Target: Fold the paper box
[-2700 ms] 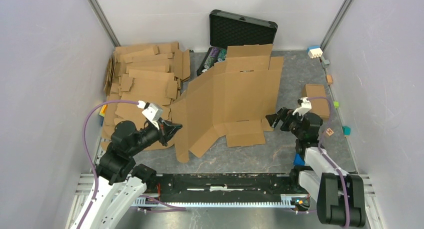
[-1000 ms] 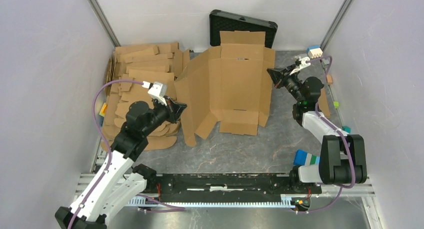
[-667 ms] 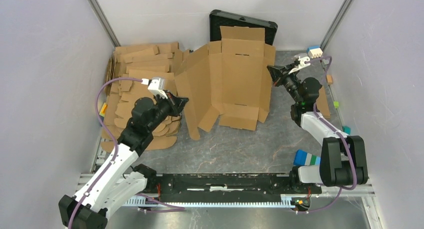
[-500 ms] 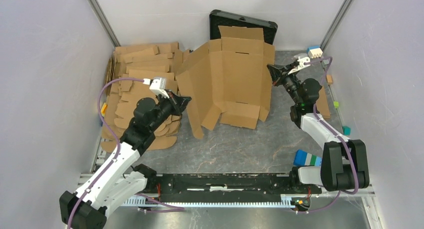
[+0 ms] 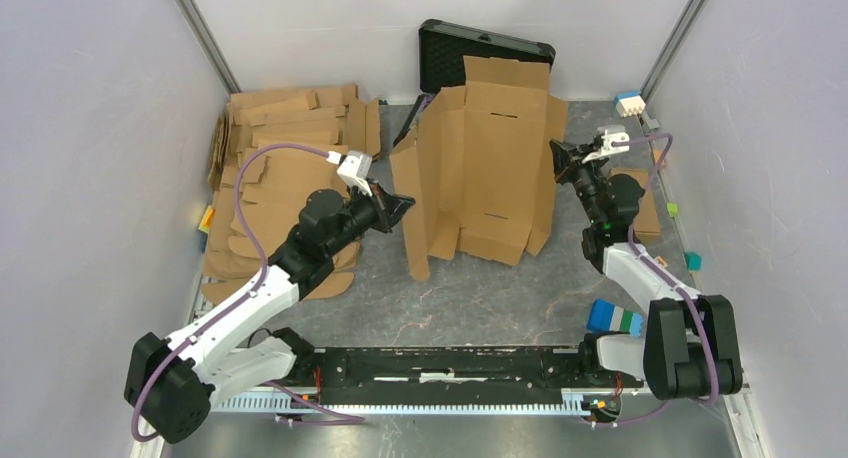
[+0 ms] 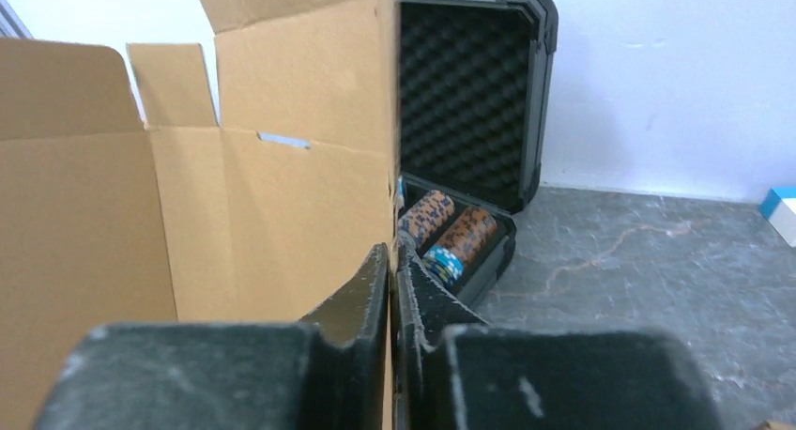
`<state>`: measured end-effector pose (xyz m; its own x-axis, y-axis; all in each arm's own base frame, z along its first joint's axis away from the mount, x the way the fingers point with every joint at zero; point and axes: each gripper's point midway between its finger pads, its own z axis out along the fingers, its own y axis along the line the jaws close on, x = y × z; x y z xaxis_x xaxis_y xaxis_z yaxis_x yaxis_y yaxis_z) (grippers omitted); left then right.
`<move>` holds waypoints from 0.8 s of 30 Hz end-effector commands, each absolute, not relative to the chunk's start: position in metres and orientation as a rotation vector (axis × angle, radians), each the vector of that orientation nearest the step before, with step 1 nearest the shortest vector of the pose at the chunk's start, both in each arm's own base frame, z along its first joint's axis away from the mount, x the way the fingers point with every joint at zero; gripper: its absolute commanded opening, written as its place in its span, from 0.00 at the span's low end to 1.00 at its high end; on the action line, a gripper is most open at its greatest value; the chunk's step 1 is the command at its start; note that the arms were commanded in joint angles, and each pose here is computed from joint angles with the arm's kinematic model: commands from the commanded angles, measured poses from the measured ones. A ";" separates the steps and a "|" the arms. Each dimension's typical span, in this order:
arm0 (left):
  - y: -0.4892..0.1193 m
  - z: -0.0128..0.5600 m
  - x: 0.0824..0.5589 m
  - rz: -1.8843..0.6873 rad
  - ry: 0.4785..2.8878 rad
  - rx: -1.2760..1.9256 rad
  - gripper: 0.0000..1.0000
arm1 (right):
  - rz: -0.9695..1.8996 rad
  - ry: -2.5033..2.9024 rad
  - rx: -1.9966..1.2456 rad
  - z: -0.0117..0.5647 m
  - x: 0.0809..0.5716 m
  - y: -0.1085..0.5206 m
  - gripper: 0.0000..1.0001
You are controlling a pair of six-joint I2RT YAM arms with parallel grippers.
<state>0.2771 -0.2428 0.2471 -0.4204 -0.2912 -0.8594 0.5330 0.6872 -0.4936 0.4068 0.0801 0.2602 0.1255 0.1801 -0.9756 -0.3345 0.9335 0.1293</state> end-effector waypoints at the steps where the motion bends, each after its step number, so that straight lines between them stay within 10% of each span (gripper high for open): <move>1: -0.240 0.238 0.271 -0.872 1.747 0.255 0.02 | 0.371 1.443 -0.106 0.244 0.395 0.078 0.16; 24: -0.233 0.229 0.241 -0.799 1.613 0.443 0.02 | 0.607 1.737 -0.108 0.130 0.318 0.104 0.62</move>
